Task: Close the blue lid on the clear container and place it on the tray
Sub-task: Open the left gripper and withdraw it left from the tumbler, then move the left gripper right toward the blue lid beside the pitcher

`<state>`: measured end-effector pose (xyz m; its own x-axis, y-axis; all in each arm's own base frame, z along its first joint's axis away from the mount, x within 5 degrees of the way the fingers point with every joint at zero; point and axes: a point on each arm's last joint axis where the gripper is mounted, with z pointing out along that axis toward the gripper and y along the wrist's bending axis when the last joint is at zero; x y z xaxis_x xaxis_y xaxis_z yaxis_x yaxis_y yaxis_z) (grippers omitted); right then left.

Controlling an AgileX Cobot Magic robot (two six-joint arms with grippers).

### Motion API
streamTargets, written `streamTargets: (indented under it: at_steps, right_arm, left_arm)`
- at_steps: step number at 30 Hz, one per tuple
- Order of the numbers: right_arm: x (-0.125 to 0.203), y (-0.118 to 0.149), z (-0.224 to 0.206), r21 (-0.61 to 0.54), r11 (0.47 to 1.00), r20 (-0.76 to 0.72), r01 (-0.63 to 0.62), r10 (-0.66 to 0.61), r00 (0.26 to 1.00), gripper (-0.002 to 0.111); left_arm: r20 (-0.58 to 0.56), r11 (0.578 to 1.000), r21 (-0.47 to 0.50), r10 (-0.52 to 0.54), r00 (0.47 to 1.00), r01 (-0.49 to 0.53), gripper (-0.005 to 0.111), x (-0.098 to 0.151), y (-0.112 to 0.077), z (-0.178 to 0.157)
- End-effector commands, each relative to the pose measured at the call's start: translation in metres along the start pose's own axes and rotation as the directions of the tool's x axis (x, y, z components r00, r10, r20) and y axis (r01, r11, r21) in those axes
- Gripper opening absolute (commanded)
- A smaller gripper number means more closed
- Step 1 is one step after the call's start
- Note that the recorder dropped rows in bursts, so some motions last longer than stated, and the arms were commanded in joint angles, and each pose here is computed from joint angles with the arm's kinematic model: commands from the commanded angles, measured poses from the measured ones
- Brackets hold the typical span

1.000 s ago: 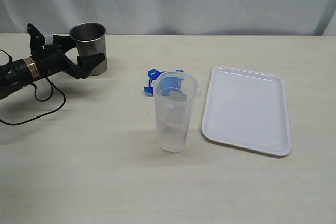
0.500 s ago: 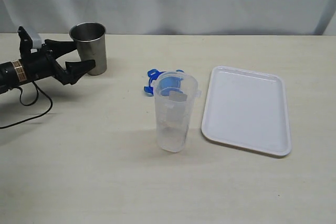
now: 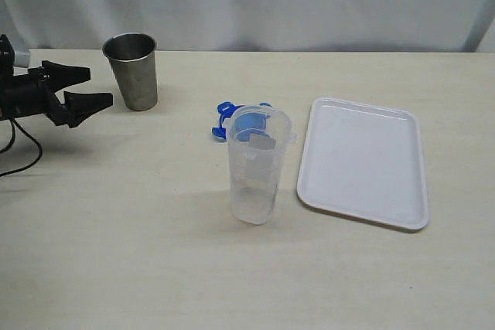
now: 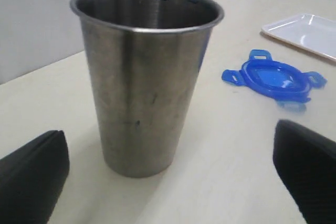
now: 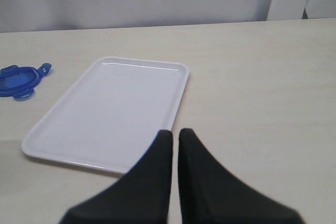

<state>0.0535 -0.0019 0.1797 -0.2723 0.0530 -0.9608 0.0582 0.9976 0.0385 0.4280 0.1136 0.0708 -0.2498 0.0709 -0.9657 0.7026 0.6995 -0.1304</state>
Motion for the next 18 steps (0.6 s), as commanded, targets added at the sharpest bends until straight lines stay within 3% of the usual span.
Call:
streamTargets:
  at_steps: [1,5,12,18]
  right_arm:
    - [-0.002,0.0,-0.001,0.004,1.0,0.022,0.004,-0.004,1.0,0.004]
    - [-0.002,0.0,-0.001,0.004,1.0,0.022,0.004,-0.004,1.0,0.004]
    - [-0.002,0.0,-0.001,0.004,1.0,0.022,0.004,-0.004,1.0,0.004]
    - [-0.002,0.0,-0.001,0.004,1.0,0.022,0.004,-0.004,1.0,0.004]
  left_arm:
    - [-0.065,0.997,0.072,-0.014,0.998,0.018,0.099,-0.031,-0.011,-0.009]
    - [-0.114,0.994,0.088,-0.061,0.992,0.071,0.099,-0.062,-0.025,-0.02]
    - [0.004,0.997,0.026,-0.079,0.997,0.079,0.099,-0.107,-0.079,-0.045]
    - [0.117,0.984,0.034,-0.177,0.977,0.174,0.099,-0.129,-0.126,-0.039]
